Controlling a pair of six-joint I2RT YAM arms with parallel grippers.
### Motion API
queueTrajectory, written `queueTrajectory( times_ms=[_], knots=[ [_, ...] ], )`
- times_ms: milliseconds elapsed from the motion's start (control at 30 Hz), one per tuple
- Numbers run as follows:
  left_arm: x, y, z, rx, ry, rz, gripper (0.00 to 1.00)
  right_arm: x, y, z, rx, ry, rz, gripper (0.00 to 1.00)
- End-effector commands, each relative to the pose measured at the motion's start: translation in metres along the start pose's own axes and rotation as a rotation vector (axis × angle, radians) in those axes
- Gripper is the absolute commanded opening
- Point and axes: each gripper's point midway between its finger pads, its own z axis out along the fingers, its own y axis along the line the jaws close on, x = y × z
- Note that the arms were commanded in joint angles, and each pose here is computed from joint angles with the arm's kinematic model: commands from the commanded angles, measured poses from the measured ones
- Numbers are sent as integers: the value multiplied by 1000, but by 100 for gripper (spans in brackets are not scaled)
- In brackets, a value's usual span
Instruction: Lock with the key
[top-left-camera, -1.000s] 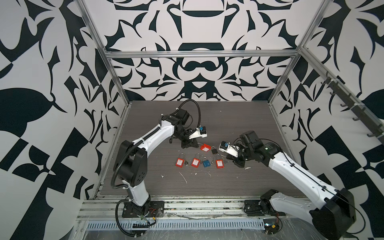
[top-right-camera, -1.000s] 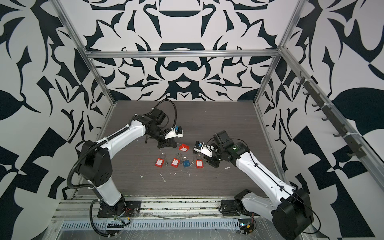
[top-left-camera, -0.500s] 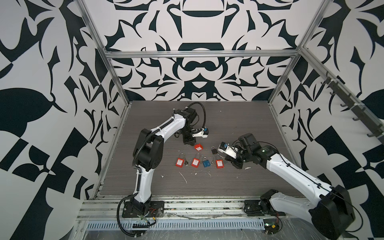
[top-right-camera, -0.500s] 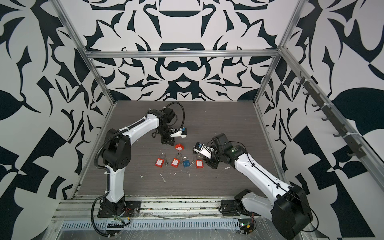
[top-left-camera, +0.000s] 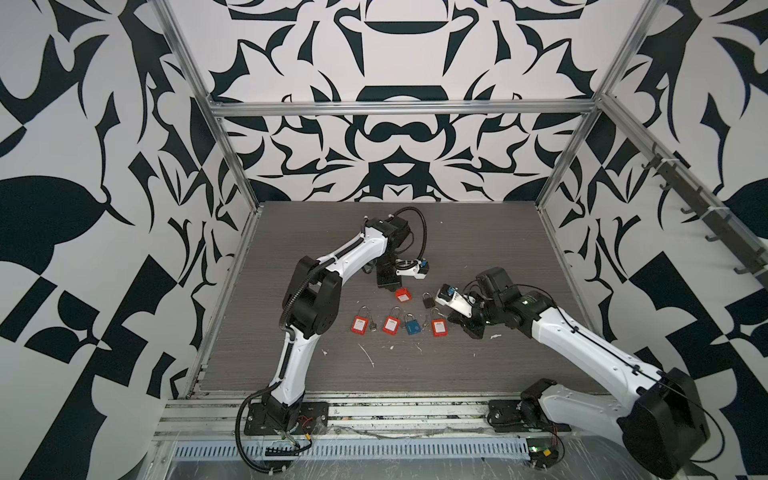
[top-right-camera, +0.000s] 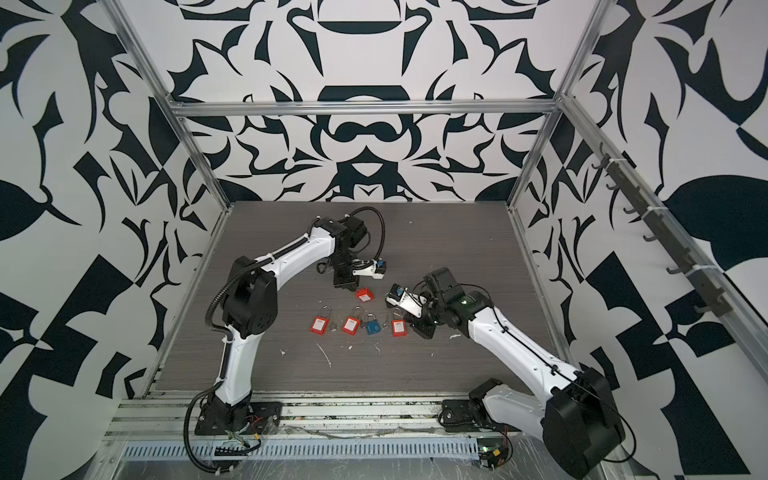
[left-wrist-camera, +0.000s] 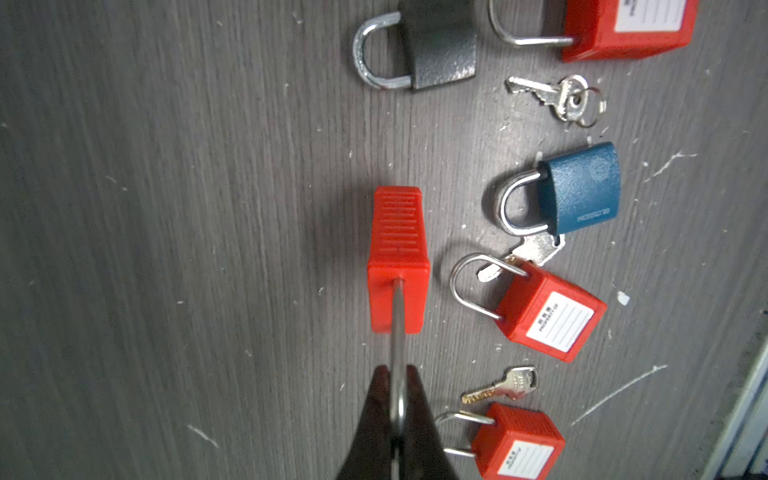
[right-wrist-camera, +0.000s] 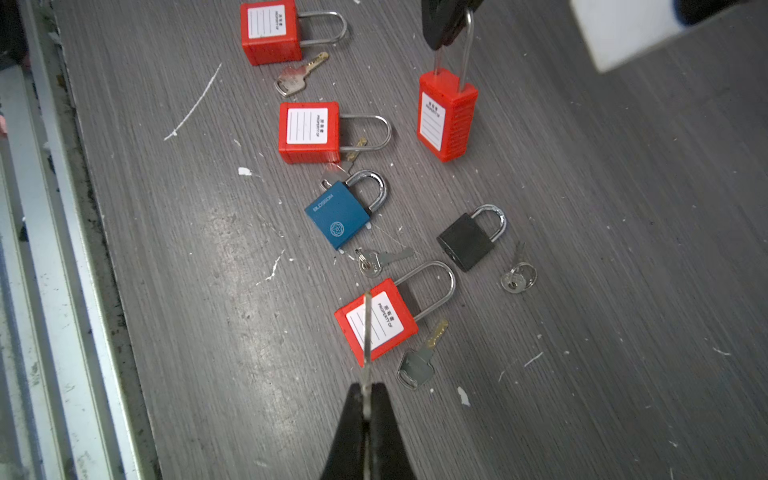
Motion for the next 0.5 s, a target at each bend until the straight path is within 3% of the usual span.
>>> queueTrajectory(
  times_ms=[0, 467],
  knots=[
    [11, -16, 8, 78, 72, 11, 0, -13, 0, -4, -13, -40, 16, 0],
    [11, -39, 10, 132, 119, 27, 0, -12, 4, 0, -41, -45, 37, 0]
  ],
)
